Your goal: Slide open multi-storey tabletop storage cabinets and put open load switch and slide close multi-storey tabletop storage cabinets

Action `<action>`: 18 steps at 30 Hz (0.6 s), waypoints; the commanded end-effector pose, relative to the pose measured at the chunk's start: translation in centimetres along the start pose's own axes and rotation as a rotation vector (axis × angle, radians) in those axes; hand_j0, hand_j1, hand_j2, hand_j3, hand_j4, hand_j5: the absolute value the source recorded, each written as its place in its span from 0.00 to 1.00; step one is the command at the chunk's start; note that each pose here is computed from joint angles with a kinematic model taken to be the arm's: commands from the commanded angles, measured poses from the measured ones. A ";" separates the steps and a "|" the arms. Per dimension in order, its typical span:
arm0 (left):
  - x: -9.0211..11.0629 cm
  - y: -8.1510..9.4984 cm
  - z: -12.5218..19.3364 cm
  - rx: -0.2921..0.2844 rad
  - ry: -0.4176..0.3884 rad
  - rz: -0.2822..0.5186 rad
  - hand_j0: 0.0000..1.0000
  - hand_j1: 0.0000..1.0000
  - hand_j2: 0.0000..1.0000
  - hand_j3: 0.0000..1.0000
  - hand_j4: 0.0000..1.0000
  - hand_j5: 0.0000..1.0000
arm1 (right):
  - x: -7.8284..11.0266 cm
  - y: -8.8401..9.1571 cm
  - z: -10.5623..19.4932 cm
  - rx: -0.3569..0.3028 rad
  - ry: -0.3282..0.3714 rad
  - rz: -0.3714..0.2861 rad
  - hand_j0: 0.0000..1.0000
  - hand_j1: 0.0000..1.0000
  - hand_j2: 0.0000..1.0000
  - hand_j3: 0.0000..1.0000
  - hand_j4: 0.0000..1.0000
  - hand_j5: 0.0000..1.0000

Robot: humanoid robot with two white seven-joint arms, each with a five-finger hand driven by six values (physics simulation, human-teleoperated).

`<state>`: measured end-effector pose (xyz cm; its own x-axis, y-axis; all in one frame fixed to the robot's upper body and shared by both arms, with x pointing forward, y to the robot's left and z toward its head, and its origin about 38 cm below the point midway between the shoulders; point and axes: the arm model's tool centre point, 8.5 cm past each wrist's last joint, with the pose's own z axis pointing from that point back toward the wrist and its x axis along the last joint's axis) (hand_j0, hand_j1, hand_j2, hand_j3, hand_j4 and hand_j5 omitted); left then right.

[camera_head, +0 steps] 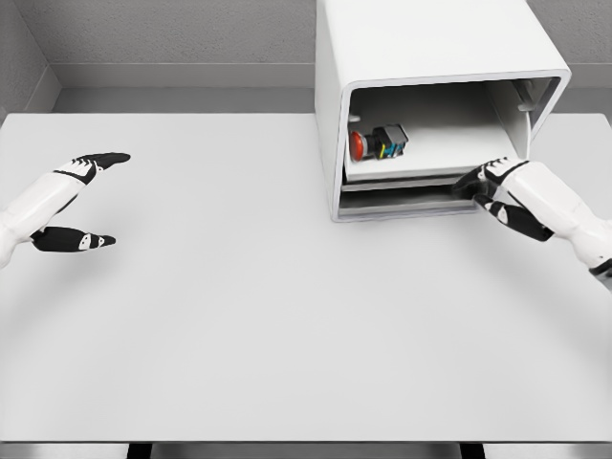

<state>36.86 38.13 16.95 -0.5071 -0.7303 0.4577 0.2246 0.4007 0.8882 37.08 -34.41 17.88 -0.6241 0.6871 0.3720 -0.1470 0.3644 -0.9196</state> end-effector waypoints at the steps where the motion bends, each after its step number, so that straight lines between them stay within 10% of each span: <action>1: 0.0 0.1 0.0 0.005 -0.002 0.005 1.00 1.00 1.00 1.00 1.00 1.00 | -0.2 0.7 0.0 0.021 0.005 -0.019 0.56 0.56 0.56 0.56 0.56 0.56; 18: 0.1 0.0 0.0 0.005 -0.002 0.006 1.00 1.00 1.00 1.00 1.00 1.00 | -1.3 0.4 -1.7 0.050 0.007 -0.018 0.58 0.58 0.58 0.58 0.58 0.58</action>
<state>36.86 38.06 16.93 -0.5077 -0.7297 0.4580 0.2243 0.4013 0.8880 39.12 -34.03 17.14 -0.6170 0.6870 0.3840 -0.1957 0.3386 -0.9203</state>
